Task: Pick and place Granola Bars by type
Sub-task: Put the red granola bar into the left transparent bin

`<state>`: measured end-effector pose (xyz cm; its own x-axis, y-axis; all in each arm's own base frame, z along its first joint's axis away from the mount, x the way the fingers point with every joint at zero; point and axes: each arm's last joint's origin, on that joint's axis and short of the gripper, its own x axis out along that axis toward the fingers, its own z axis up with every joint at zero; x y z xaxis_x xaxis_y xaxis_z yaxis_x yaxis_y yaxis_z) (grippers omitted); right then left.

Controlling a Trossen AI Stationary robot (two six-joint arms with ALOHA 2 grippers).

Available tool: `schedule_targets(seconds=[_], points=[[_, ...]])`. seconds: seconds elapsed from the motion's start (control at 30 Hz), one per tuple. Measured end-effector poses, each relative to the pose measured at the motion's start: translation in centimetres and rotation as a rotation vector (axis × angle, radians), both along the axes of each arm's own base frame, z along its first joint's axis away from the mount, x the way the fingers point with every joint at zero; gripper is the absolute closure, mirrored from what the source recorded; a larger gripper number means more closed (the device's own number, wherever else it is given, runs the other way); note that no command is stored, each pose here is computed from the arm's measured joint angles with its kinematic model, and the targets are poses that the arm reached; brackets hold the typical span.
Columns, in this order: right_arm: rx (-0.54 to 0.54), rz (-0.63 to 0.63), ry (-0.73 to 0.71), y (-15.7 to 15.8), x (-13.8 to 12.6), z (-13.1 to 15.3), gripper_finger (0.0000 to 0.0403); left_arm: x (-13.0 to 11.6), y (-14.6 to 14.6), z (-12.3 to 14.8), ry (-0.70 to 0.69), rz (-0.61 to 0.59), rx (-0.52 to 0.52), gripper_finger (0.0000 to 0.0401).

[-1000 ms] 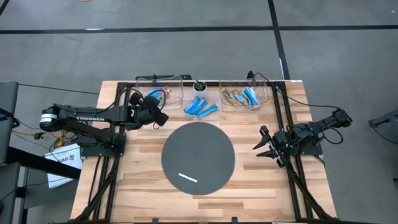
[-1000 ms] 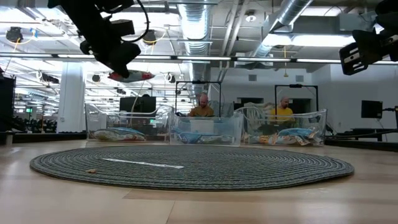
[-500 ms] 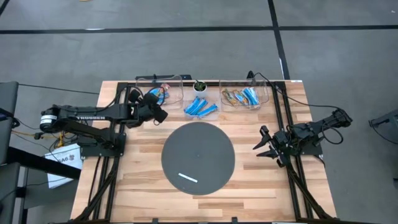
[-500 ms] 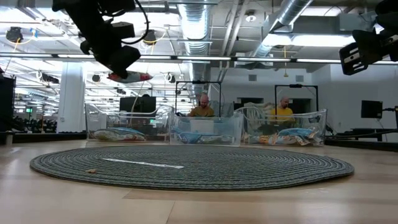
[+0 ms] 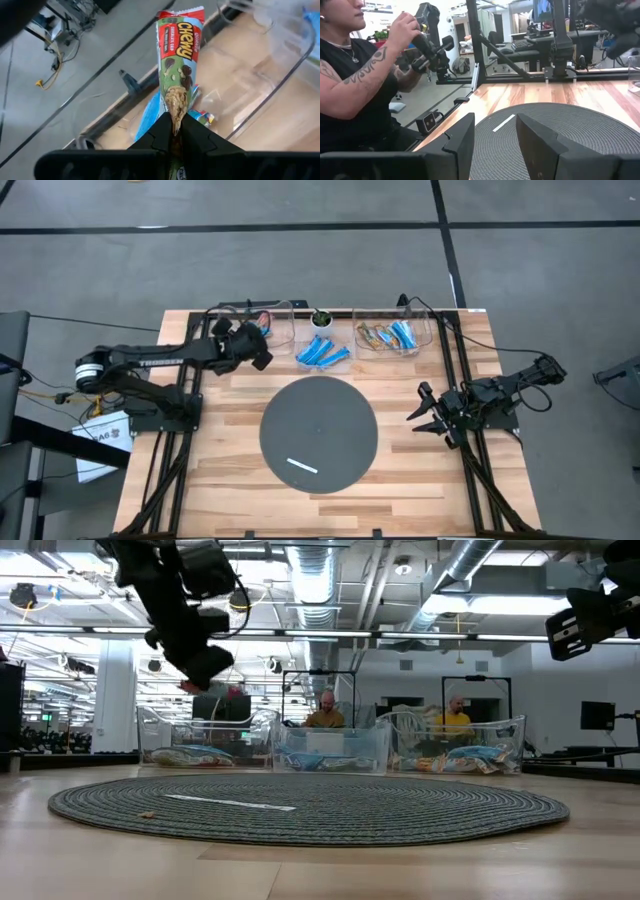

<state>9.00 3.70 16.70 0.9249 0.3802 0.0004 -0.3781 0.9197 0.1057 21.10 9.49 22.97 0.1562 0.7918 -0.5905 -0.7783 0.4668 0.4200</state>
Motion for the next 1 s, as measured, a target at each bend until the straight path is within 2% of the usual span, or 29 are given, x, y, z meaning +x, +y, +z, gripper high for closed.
schedule_targets(seconds=[0.3,0.7,1.0], points=[[0.0,0.0,0.0,0.0,0.0,0.0,0.0262,1.0,1.8,-1.9,0.061,-0.034,-0.064,0.0385],[0.0,0.001,0.0,0.0,0.0,0.0,0.0262,0.4,4.4,-3.7,0.185,-0.015,-0.127,0.0385],[0.0,0.0,0.0,0.0,0.0,0.0,0.0265,0.1,6.0,-4.6,0.357,-0.142,-0.139,0.0385]])
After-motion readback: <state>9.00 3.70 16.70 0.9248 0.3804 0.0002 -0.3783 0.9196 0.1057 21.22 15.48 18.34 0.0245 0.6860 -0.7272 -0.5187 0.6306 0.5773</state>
